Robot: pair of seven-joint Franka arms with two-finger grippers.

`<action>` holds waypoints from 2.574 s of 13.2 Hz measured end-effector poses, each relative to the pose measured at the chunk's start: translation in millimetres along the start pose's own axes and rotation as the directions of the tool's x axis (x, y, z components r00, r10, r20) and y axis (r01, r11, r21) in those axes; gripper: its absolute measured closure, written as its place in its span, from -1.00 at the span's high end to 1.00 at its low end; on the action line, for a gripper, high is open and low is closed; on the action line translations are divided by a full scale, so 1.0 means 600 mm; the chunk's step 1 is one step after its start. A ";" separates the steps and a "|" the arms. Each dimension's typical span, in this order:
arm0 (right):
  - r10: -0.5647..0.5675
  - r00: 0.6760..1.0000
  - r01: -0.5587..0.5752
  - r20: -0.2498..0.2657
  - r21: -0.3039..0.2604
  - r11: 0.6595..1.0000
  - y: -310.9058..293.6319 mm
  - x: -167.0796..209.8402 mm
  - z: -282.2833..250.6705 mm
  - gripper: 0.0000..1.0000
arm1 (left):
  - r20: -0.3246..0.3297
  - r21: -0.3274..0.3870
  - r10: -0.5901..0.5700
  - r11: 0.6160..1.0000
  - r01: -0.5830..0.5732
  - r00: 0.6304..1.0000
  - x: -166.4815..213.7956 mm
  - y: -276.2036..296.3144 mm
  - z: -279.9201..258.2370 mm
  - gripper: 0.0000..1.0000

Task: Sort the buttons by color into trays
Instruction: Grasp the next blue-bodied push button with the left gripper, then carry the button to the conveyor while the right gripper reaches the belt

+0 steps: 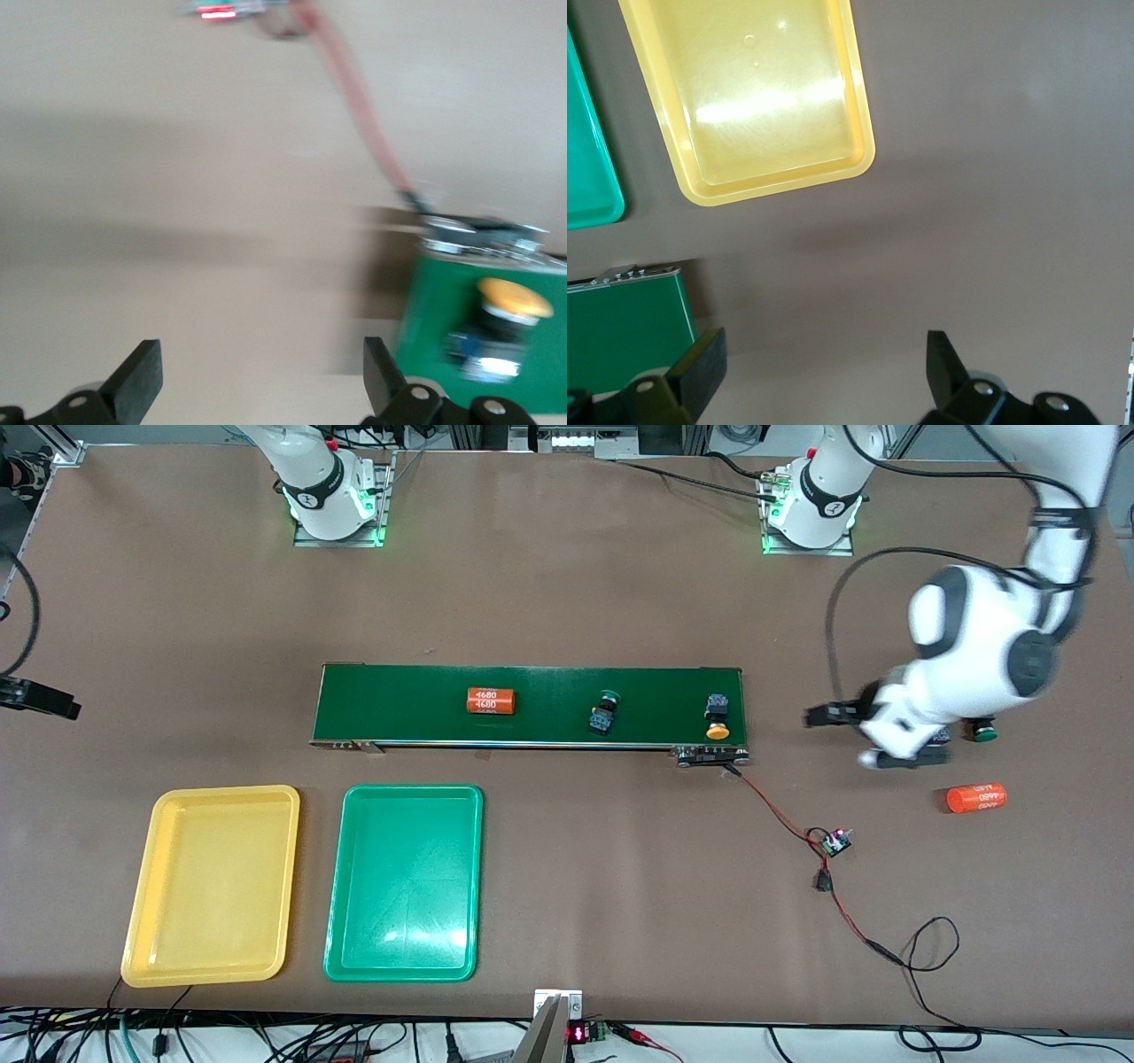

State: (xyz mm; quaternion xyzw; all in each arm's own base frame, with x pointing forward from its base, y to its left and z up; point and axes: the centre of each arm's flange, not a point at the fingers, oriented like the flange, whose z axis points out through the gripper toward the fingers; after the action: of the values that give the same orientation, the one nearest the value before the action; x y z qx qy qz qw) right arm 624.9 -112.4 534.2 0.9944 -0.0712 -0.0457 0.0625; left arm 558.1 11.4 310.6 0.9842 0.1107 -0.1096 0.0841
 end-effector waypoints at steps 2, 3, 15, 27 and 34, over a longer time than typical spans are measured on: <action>-0.003 1.000 0.003 0.006 -0.004 1.000 -0.002 -0.001 0.000 1.00 | 0.022 0.024 -0.061 0.998 0.060 0.998 0.010 -0.093 0.007 1.00; -0.001 1.000 0.001 0.009 -0.004 1.000 -0.001 -0.002 0.001 1.00 | 0.025 0.037 -0.080 0.996 0.079 0.996 0.013 -0.123 0.011 1.00; -0.032 0.999 0.031 0.044 0.008 0.999 -0.010 -0.007 0.013 1.00 | 0.047 0.052 -0.025 0.998 0.023 0.999 0.088 -0.335 0.076 1.00; 0.019 0.990 -0.039 0.140 0.137 0.990 0.019 -0.035 0.021 1.00 | -0.103 0.096 0.123 0.989 -0.114 0.987 0.075 -0.363 0.154 1.00; 0.004 0.980 -0.042 0.199 0.189 0.981 0.070 -0.086 -0.012 1.00 | -0.131 0.127 0.168 0.980 -0.152 0.977 0.036 -0.352 0.156 -0.10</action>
State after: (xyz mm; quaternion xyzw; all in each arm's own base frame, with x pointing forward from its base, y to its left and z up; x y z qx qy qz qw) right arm 568.9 -145.4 551.2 0.9854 -0.0927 -0.1366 -0.0408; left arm 510.2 200.6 185.8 0.9984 0.0303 -0.0388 0.0273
